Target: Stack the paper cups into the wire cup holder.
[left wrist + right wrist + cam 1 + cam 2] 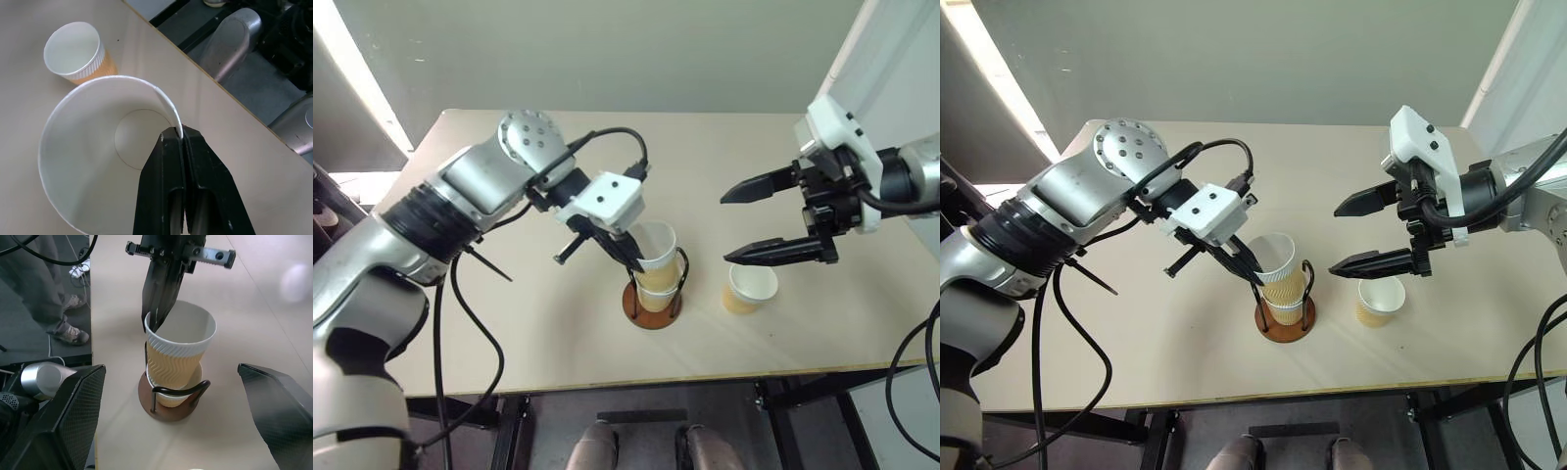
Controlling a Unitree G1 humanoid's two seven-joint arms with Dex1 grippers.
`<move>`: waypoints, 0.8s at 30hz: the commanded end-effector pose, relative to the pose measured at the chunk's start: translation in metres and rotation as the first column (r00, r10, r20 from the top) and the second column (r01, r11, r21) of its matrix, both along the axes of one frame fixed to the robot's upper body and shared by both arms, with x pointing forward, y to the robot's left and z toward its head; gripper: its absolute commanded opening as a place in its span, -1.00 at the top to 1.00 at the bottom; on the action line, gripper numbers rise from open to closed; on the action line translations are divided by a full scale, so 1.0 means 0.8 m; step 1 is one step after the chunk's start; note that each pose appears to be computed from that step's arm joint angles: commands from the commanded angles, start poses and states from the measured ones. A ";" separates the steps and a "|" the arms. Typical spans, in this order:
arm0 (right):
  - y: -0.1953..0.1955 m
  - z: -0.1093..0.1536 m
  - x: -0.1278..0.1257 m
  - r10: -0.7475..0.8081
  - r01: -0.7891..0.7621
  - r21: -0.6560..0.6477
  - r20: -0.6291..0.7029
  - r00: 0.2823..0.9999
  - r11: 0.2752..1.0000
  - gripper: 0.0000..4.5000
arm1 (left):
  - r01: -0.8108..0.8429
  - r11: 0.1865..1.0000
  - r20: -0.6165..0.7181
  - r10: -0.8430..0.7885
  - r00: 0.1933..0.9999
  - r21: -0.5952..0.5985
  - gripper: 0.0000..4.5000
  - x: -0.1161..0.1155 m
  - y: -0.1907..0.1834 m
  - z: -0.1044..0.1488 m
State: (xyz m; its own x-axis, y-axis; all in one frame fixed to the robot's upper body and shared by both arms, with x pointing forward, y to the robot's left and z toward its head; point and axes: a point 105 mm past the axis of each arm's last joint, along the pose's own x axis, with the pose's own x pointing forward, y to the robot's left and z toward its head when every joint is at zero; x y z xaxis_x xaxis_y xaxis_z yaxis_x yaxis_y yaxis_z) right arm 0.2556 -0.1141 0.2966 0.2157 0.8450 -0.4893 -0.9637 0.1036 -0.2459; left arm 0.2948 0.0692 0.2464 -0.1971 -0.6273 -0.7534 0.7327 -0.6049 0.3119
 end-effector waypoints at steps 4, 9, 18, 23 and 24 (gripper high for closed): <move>-0.010 0.010 -0.001 -0.031 0.031 -0.006 0.051 0.998 1.000 -1.00 | 0.032 0.999 0.019 -0.032 0.999 -0.002 0.25 0.000 -0.005 0.006; -0.012 0.007 0.001 -0.041 0.042 -0.013 0.056 0.998 0.999 -1.00 | 0.025 1.000 0.038 -0.025 0.999 0.001 -0.56 0.004 -0.003 0.007; -0.036 -0.053 0.007 -0.076 0.088 -0.221 0.062 0.995 0.971 -1.00 | -0.120 0.981 0.014 0.124 0.992 -0.150 -0.97 0.020 0.013 0.052; -0.047 -0.090 0.009 -0.066 0.080 -0.310 0.056 0.996 0.947 -1.00 | -0.210 0.961 0.054 0.222 0.973 -0.181 -0.97 0.030 0.040 0.062; -0.048 -0.096 0.010 -0.061 0.076 -0.322 0.055 0.997 0.944 -1.00 | -0.217 0.958 0.053 0.230 0.972 -0.189 -0.97 0.028 0.043 0.064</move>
